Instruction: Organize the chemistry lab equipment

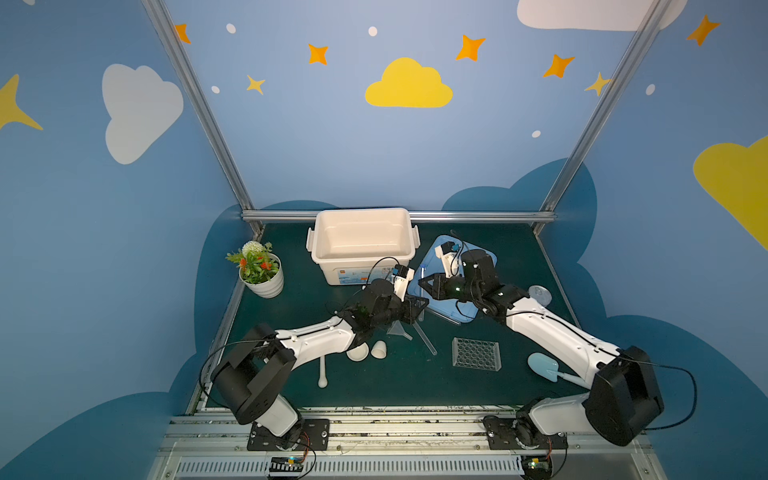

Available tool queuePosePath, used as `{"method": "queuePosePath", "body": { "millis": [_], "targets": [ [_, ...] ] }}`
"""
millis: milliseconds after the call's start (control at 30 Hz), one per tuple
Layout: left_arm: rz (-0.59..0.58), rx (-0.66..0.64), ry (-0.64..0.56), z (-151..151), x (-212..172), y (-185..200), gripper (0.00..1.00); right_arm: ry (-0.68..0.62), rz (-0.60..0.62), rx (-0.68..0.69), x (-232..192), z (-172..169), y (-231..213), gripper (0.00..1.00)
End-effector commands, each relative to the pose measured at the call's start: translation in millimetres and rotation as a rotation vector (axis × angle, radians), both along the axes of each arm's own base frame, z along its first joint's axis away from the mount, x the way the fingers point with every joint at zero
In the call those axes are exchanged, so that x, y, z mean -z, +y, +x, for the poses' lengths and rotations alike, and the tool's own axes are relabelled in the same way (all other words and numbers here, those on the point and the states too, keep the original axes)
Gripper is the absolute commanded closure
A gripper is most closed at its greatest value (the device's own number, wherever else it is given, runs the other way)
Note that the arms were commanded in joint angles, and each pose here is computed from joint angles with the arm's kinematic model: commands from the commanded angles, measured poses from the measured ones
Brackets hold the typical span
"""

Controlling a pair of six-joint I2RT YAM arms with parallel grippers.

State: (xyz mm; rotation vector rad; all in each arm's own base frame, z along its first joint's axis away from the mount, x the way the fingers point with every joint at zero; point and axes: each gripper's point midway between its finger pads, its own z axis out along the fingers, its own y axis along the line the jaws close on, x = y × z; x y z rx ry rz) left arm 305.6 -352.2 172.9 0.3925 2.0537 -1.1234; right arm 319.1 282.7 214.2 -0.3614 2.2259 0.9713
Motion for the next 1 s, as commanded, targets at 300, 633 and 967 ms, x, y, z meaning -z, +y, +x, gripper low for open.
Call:
{"method": "queuePosePath", "body": {
  "millis": [300, 633, 967],
  "targets": [
    [-0.006, -0.001, -0.022, 5, -8, -4, 0.81, 0.014, 0.017, 0.017, -6, 5, -11, 0.56],
    [0.029, 0.016, -0.027, 3, -2, -6, 0.84, -0.003, 0.037, 0.087, -15, 20, -36, 0.46],
    [0.079, 0.044, -0.044, 0, 4, -10, 0.84, 0.006, 0.106, 0.019, -29, 20, -27, 0.48]
  ]
}}
